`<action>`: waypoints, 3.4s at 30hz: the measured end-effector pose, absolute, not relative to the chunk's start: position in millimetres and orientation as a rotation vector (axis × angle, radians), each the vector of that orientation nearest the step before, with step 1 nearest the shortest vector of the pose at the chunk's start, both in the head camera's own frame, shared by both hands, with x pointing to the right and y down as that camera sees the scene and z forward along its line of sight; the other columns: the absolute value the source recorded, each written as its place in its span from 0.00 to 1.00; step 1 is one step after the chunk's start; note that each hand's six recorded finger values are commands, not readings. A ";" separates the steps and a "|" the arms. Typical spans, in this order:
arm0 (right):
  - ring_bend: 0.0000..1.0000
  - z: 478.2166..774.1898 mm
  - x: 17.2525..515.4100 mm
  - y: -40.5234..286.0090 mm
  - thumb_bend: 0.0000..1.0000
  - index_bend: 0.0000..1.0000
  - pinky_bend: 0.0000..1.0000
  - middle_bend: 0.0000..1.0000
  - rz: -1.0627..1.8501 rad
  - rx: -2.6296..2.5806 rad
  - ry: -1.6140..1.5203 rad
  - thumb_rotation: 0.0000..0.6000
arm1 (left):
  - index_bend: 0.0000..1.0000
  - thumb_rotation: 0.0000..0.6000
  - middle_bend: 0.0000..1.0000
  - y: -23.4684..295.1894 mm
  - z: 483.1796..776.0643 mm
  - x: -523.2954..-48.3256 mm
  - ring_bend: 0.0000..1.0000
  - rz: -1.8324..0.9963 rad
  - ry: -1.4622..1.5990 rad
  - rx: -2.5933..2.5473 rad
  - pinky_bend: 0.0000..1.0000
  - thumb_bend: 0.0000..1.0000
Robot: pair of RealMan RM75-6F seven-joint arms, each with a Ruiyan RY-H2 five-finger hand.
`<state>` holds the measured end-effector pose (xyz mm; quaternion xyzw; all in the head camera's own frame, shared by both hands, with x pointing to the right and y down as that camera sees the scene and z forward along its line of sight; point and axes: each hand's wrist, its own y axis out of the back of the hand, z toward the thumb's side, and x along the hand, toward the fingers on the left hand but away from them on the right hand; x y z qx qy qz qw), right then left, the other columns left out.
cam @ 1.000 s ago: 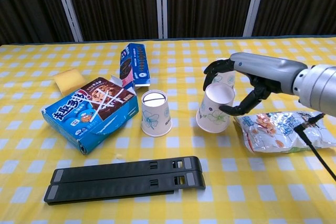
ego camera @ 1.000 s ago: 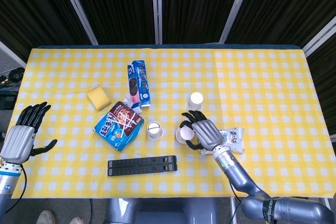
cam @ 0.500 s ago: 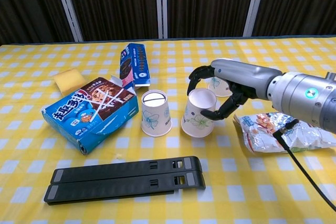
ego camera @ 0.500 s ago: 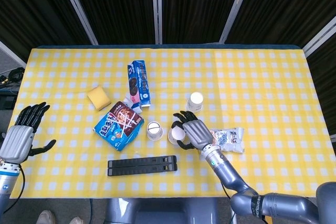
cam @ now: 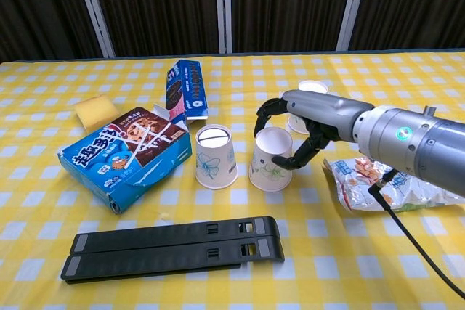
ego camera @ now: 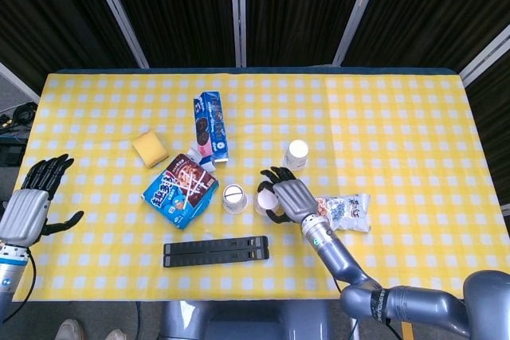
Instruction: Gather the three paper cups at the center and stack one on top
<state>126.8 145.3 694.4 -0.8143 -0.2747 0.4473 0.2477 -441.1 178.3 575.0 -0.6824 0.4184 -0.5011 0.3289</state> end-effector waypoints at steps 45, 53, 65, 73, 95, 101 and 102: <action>0.00 666.8 224.4 60.7 0.20 0.13 0.00 0.00 1.438 -1.874 -0.847 1.00 | 0.00 1.00 0.00 177.7 576.8 -443.4 0.00 -1.333 1.081 -1.740 0.00 0.25; 0.00 692.7 230.2 51.3 0.33 0.14 0.00 0.00 1.513 -1.908 -0.838 1.00 | 0.00 1.00 0.00 177.5 577.2 -442.6 0.00 -1.343 1.070 -1.724 0.00 0.25; 0.00 711.5 212.9 48.1 0.37 0.19 0.00 0.00 1.487 -1.958 -0.836 1.00 | 0.00 1.00 0.00 179.6 576.8 -439.2 0.00 -1.338 1.056 -1.728 0.00 0.25; 0.00 717.8 206.5 45.8 0.37 0.13 0.00 0.00 1.479 -1.975 -0.815 1.00 | 0.00 1.00 0.00 179.2 578.2 -440.1 0.00 -1.346 1.053 -1.733 0.00 0.25; 0.00 725.3 195.7 45.8 0.37 0.34 0.00 0.03 1.466 -1.978 -0.807 1.00 | 0.00 1.00 0.00 178.3 580.8 -440.5 0.00 -1.352 1.049 -1.747 0.00 0.25; 0.00 709.6 190.2 44.8 0.37 0.34 0.00 0.03 1.414 -1.974 -0.827 1.00 | 0.00 1.00 0.00 177.7 581.2 -442.3 0.00 -1.358 1.055 -1.742 0.00 0.25; 0.00 706.1 189.2 44.7 0.37 0.34 0.00 0.03 1.404 -1.973 -0.830 1.00 | 0.00 1.00 0.00 177.7 581.9 -442.7 0.00 -1.362 1.055 -1.744 0.00 0.25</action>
